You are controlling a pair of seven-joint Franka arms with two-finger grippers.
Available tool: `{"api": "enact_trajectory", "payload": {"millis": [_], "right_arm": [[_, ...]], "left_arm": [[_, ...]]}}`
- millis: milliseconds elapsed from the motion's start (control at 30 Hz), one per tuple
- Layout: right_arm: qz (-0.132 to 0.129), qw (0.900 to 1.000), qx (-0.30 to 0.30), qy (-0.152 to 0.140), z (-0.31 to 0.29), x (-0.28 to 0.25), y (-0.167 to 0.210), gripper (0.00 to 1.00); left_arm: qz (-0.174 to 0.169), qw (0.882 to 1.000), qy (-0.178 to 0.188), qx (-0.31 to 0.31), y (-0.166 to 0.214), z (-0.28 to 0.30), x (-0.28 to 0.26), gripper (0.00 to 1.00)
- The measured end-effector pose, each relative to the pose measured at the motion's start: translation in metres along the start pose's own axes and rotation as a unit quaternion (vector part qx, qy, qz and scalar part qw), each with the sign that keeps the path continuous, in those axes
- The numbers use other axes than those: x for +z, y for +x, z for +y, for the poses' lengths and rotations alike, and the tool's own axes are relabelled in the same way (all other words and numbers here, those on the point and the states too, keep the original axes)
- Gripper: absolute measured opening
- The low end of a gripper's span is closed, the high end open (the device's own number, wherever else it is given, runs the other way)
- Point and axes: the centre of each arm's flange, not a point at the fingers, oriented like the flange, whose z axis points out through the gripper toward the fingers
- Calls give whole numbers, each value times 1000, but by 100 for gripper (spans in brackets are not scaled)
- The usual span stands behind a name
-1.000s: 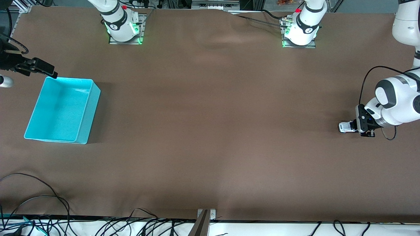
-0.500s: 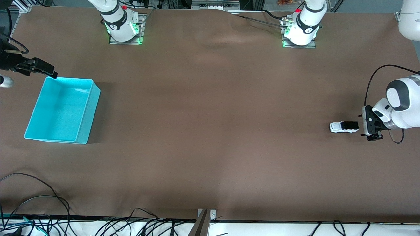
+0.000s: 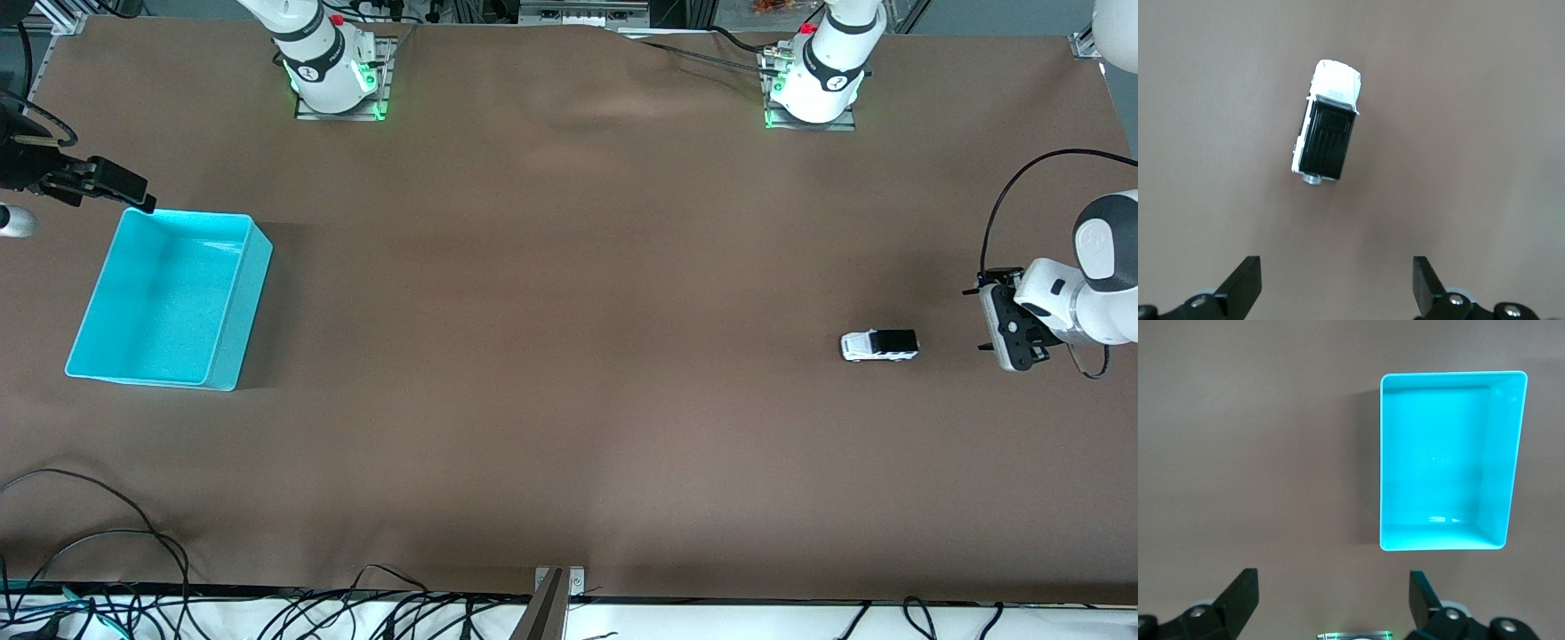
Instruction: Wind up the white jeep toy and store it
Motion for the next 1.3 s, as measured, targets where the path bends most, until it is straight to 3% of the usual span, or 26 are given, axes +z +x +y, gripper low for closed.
{"api": "enact_trajectory", "payload": {"millis": [400,667,767,800,1300], "right_arm": [[0,1000,0,0,0,0,0,100],[0,1000,0,0,0,0,0,100],[0,1000,0,0,0,0,0,100],[0,1000,0,0,0,0,0,100],[0,1000,0,0,0,0,0,100]], "left_arm": [[-8,996,-45,-77,82,30,-50,100],[-20,987,-49,-149,125,60,-81,100],[-26,982,-46,-184,141,76,-98,100],[-32,974,-38,-222,158,95,-119,100],[-42,943,-19,-328,191,138,-159,100]]}}
